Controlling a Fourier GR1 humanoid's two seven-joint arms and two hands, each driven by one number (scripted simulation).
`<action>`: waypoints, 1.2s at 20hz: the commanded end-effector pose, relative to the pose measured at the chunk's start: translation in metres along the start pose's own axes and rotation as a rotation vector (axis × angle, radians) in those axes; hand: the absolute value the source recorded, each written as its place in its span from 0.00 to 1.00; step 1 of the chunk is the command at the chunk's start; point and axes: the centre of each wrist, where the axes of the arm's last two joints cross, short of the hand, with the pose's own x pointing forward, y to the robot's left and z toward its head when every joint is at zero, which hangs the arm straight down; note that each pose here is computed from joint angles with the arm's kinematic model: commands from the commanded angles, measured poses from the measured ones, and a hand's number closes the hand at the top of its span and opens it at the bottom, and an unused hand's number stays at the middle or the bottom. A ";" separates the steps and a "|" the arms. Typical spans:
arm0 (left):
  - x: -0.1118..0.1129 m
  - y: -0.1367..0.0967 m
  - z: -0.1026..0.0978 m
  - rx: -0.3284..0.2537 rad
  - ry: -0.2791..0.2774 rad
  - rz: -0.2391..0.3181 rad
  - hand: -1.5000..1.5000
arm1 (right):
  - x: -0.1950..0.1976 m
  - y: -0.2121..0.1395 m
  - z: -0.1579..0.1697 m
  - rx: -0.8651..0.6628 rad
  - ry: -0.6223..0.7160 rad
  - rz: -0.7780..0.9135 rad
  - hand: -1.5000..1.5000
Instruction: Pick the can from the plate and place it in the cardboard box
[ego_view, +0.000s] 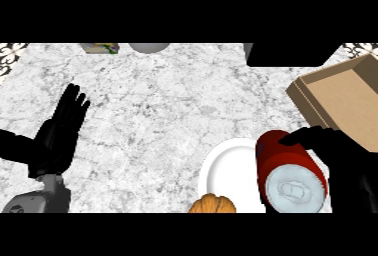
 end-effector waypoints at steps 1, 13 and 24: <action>0.001 0.001 0.003 -0.013 0.003 -0.010 0.50 | -0.020 -0.022 -0.029 -0.041 0.045 -0.087 1.00; -0.016 0.006 0.007 -0.003 0.019 0.016 0.50 | -0.140 -0.014 -0.094 -0.096 0.154 0.120 1.00; -0.003 -0.006 -0.006 -0.019 -0.003 -0.005 0.50 | -0.224 0.007 -0.135 0.109 0.183 0.346 1.00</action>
